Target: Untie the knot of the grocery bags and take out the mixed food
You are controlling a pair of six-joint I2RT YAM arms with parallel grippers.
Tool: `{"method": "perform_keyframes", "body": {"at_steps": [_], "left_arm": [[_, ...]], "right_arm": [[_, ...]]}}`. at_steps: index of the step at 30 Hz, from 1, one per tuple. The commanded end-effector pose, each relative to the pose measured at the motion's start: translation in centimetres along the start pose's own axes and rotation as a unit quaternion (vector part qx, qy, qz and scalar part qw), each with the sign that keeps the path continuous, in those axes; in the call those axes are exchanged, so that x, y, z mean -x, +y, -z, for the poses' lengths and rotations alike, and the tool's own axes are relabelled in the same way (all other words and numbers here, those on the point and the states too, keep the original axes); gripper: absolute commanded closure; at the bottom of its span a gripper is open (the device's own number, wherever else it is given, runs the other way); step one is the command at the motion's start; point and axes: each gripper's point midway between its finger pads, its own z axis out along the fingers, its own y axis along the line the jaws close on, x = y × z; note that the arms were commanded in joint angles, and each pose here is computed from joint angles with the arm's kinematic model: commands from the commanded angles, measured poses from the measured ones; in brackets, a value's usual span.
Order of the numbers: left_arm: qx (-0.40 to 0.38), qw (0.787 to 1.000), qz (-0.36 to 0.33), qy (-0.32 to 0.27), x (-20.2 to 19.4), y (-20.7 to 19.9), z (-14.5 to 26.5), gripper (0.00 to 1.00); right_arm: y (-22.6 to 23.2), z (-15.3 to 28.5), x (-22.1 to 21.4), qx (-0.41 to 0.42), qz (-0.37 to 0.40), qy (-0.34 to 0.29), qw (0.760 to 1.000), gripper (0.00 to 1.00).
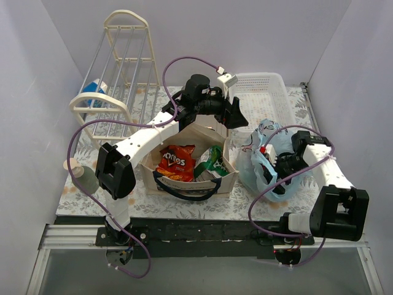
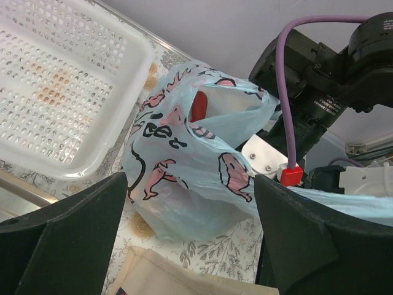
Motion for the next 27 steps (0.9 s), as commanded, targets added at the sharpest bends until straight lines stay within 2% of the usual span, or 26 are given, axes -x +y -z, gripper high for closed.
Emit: {"method": "perform_keyframes", "body": {"at_steps": [1,7,12,13,15,18,19,21,22,25,27], "left_arm": [[-0.007,1.0,-0.011,-0.015,1.3,-1.1,1.2,0.16],[-0.004,1.0,-0.014,-0.018,1.4,-1.0,1.2,0.16],[-0.003,1.0,-0.014,-0.015,1.3,-0.8,1.1,0.16],[-0.002,1.0,-0.013,-0.014,1.2,-0.8,1.1,0.16],[-0.002,1.0,-0.011,-0.013,1.1,-0.7,1.0,0.16],[-0.002,1.0,-0.013,-0.012,1.0,-0.7,1.0,0.16],[-0.002,1.0,-0.014,-0.012,1.1,-0.7,1.0,0.16],[-0.001,1.0,-0.015,-0.011,1.1,-0.7,1.0,0.16],[0.001,1.0,-0.015,-0.01,1.0,-0.5,1.0,0.16],[0.003,1.0,-0.019,-0.011,1.1,-0.4,0.9,0.16],[0.007,1.0,-0.024,-0.015,1.4,-0.2,0.8,0.16]], "right_arm": [[1.8,-0.2,0.8,0.042,-0.01,-0.01,0.999,0.11],[-2.8,-0.8,-0.3,-0.089,0.014,0.025,0.996,0.1],[-2.2,-2.4,-2.4,-0.068,0.007,0.068,0.995,0.09],[-2.3,-2.6,-2.8,-0.071,0.003,0.076,0.995,0.06],[-2.5,-2.9,-3.5,-0.078,0.001,0.087,0.993,0.07],[-3.0,-2.7,-3.2,-0.09,-0.001,0.085,0.992,0.22],[-3.2,-2.2,-2.6,-0.094,0.001,0.08,0.992,0.31],[-3.2,-1.3,-1.3,-0.1,0.008,0.065,0.993,0.42],[-3.3,-0.2,-0.2,-0.105,0.013,0.057,0.993,0.51],[-2.9,2.2,2.6,-0.117,0.039,0.025,0.992,0.59],[-1.6,4.6,5.4,-0.116,0.076,-0.013,0.99,0.59]]}}
